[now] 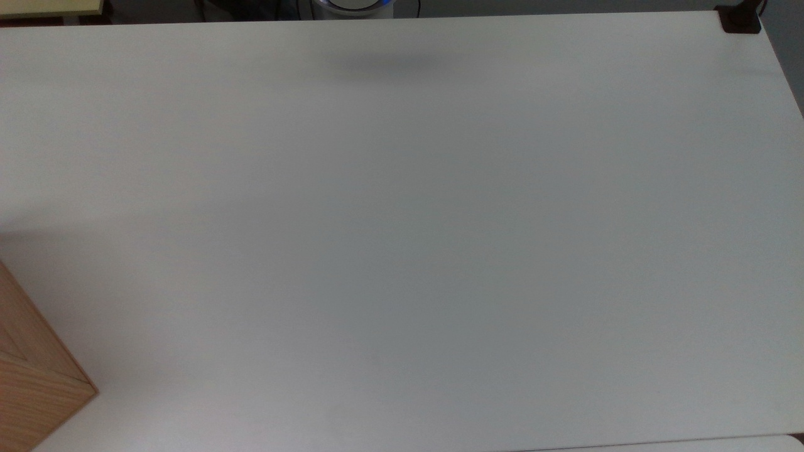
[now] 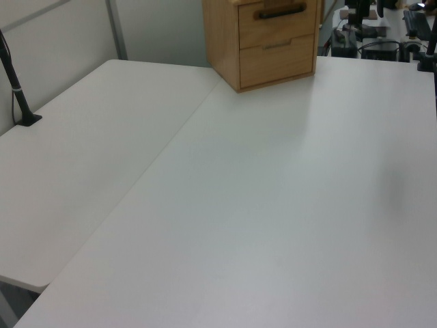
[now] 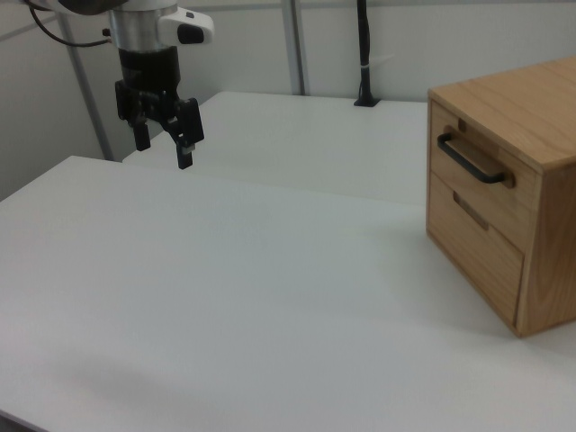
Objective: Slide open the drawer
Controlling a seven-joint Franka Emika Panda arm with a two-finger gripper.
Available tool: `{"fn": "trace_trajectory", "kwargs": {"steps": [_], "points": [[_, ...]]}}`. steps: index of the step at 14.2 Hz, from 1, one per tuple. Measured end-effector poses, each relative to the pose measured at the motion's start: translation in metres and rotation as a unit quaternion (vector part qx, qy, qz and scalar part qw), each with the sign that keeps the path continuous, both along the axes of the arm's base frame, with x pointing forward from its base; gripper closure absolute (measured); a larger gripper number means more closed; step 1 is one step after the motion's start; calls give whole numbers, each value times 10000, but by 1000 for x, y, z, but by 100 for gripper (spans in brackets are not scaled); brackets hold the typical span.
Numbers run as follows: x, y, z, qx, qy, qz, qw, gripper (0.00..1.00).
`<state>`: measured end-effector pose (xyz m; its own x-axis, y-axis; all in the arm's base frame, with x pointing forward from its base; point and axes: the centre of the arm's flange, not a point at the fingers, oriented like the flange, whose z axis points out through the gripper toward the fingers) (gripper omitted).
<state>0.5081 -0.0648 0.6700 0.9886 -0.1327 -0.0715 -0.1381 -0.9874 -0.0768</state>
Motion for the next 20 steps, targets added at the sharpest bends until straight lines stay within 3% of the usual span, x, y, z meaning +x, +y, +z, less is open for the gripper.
{"fn": "trace_trajectory", "kwargs": {"steps": [16, 20], "points": [[11, 8, -4, -50, -165, 116, 9998, 0], [35, 32, -25, -527, -164, 1085, 9926, 0]]}}
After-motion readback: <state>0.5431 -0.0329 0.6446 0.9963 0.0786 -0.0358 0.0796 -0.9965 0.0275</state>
